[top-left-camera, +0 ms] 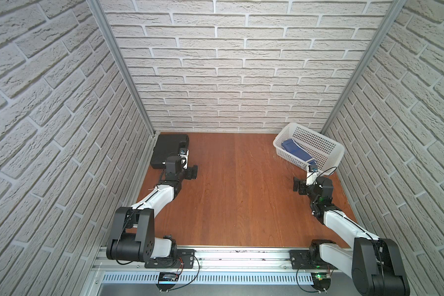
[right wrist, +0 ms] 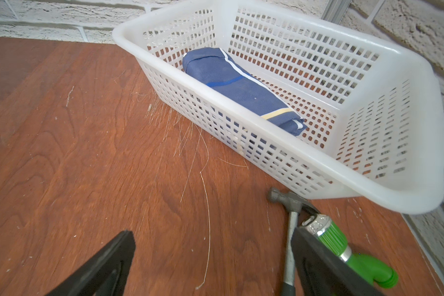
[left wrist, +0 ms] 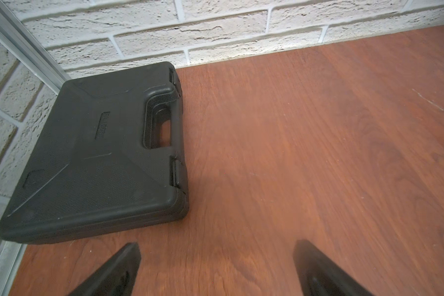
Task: Roll up the pillowcase
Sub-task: Reset both arms
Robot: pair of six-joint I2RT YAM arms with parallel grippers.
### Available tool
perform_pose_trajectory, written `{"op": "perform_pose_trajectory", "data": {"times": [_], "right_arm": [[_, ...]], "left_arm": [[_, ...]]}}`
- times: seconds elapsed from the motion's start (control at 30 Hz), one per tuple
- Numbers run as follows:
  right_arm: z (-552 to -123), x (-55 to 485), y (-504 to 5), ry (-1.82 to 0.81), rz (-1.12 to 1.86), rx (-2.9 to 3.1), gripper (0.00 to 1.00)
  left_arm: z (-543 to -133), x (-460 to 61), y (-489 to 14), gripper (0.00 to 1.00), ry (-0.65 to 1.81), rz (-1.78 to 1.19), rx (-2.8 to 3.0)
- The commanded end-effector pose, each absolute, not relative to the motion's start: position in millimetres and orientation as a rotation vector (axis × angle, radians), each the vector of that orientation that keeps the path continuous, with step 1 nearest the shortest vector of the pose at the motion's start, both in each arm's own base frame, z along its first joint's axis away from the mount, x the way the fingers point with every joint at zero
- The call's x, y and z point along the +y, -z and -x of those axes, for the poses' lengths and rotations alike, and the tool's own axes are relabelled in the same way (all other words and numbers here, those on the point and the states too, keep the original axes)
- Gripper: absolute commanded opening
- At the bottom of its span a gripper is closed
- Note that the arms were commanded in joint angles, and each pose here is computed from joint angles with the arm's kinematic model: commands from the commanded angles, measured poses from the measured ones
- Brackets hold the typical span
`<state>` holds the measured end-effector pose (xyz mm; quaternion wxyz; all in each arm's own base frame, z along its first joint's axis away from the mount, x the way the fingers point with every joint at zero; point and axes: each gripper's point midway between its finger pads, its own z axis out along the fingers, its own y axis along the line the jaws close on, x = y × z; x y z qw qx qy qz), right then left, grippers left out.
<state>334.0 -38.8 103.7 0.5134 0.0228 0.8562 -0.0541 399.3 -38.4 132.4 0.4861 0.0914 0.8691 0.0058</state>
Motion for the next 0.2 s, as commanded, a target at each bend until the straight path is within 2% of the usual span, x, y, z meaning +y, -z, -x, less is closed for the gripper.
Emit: {"op": "perform_pose_trajectory", "data": {"times": [0.0, 0.17], "right_arm": [[-346.8, -33.9, -125.0, 0.114, -0.022, 1.968, 1.0], [-351.1, -32.7, -129.7, 0.105, -0.019, 1.964, 1.0]], "left_arm": [[-392.7, -35.8, -136.1, 0.98, -0.04, -0.228, 2.105], [-388.0, -34.2, -136.4, 0.98, -0.055, -0.238, 2.107]]}}
